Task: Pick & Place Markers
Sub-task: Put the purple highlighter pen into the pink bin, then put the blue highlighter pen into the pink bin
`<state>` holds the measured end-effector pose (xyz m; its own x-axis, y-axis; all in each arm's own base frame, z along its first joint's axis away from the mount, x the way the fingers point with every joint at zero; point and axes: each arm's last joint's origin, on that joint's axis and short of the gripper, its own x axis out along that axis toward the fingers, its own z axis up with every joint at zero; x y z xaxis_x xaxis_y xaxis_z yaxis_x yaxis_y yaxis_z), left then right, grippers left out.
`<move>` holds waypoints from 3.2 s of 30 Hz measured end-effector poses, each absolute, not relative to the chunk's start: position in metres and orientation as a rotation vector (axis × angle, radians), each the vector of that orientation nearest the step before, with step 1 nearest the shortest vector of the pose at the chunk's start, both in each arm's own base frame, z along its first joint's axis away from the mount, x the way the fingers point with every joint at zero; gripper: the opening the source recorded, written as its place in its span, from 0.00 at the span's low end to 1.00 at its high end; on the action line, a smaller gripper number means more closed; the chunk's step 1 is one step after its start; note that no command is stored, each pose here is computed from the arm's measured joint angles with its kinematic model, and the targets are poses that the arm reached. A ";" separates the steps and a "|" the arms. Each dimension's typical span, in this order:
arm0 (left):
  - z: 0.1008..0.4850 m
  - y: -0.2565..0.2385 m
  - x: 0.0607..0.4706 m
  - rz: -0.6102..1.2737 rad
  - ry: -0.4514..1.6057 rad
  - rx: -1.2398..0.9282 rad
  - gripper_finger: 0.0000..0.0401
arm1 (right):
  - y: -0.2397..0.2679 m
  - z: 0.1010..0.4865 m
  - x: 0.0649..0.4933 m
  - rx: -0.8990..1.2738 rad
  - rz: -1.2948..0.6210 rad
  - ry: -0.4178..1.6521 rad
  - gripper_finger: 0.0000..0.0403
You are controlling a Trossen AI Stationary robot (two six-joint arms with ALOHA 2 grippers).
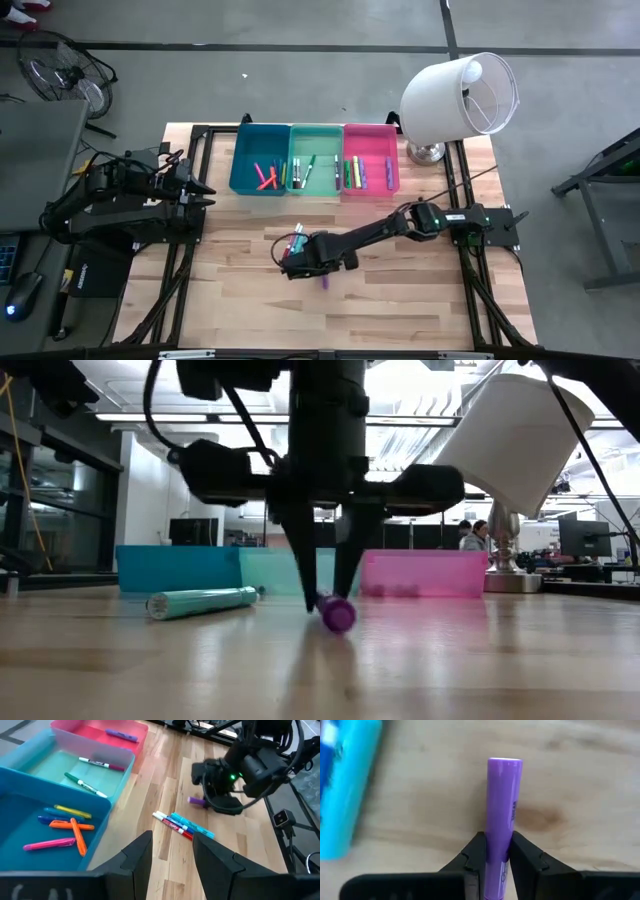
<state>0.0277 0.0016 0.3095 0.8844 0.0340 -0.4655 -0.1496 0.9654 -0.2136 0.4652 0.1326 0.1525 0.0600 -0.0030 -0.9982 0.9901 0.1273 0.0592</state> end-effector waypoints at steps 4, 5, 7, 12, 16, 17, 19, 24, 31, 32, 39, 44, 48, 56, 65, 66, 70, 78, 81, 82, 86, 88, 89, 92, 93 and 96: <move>0.310 0.002 0.028 0.098 0.477 -0.235 0.35 | 0.121 0.169 0.464 1.129 -1.053 1.212 0.13; 0.310 0.002 0.028 0.099 0.477 -0.235 0.35 | 0.118 0.174 0.463 1.119 -1.055 1.211 0.13; 0.310 0.002 0.028 0.100 0.476 -0.234 0.35 | 0.109 0.185 0.460 1.095 -1.064 1.197 0.13; 0.310 0.002 0.028 0.102 0.476 -0.234 0.35 | 0.077 0.215 0.448 1.020 -1.131 1.186 0.13; 0.310 0.002 0.028 0.112 0.476 -0.232 0.35 | 0.041 0.236 0.436 0.955 -1.211 1.200 0.13; 0.310 0.002 0.028 0.116 0.476 -0.231 0.35 | 0.031 0.241 0.431 0.938 -1.236 1.213 0.13; 0.309 0.002 0.028 0.124 0.477 -0.229 0.35 | 0.011 0.248 0.427 0.910 -1.262 1.209 0.13; 0.309 0.003 0.028 0.140 0.477 -0.240 0.35 | -0.044 0.256 0.422 0.891 -1.260 1.211 0.13; 0.309 0.003 0.028 0.151 0.474 -0.286 0.35 | -0.108 0.256 0.410 0.875 -1.274 1.244 0.13; 0.309 0.003 0.028 0.153 0.474 -0.293 0.35 | -0.116 0.256 0.408 0.874 -1.282 1.244 0.13; 0.309 0.003 0.028 0.160 0.472 -0.318 0.35 | -0.160 0.256 0.393 0.896 -1.328 1.243 0.13; 0.309 0.003 0.028 0.166 0.471 -0.326 0.35 | -0.174 0.256 0.387 0.915 -1.360 1.229 0.13; 0.309 0.004 0.028 0.195 0.468 -0.336 0.35 | -0.173 0.239 0.385 0.924 -1.401 1.255 0.13; 0.309 0.004 0.028 0.203 0.468 -0.335 0.35 | -0.162 0.194 0.378 0.951 -1.491 1.325 0.13; 0.309 0.004 0.027 0.202 0.468 -0.335 0.35 | -0.159 0.173 0.377 0.984 -1.455 1.353 0.17; 0.309 0.004 0.027 0.202 0.467 -0.335 0.35 | -0.158 0.173 0.377 0.985 -1.450 1.354 0.21; 0.309 0.004 0.027 0.201 0.467 -0.336 0.35 | -0.156 0.173 0.378 0.977 -1.441 1.355 0.40; 0.309 0.004 0.027 0.201 0.468 -0.336 0.35 | -0.155 0.178 0.377 0.965 -1.408 1.368 0.56; 0.309 0.004 0.027 0.201 0.467 -0.336 0.35 | -0.155 0.192 0.374 0.959 -1.413 1.323 0.56; 0.309 0.004 0.027 0.201 0.468 -0.336 0.35 | -0.154 0.197 0.373 0.959 -1.416 1.301 0.56; 0.309 0.004 0.028 0.200 0.468 -0.336 0.35 | -0.153 0.223 0.369 0.982 -1.395 1.178 0.54; 0.309 0.004 0.028 0.200 0.468 -0.336 0.35 | -0.152 0.236 0.370 1.005 -1.362 1.097 0.53; 0.309 0.004 0.028 0.200 0.468 -0.336 0.35 | -0.149 0.241 0.372 1.017 -1.342 1.061 0.53; 0.309 0.004 0.028 0.201 0.468 -0.336 0.35 | -0.139 0.253 0.379 1.044 -1.284 0.959 0.51; 0.309 0.004 0.028 0.200 0.468 -0.336 0.35 | -0.135 0.256 0.381 1.053 -1.265 0.934 0.51; 0.309 0.004 0.028 0.200 0.468 -0.336 0.35 | -0.122 0.257 0.392 1.082 -1.204 0.880 0.50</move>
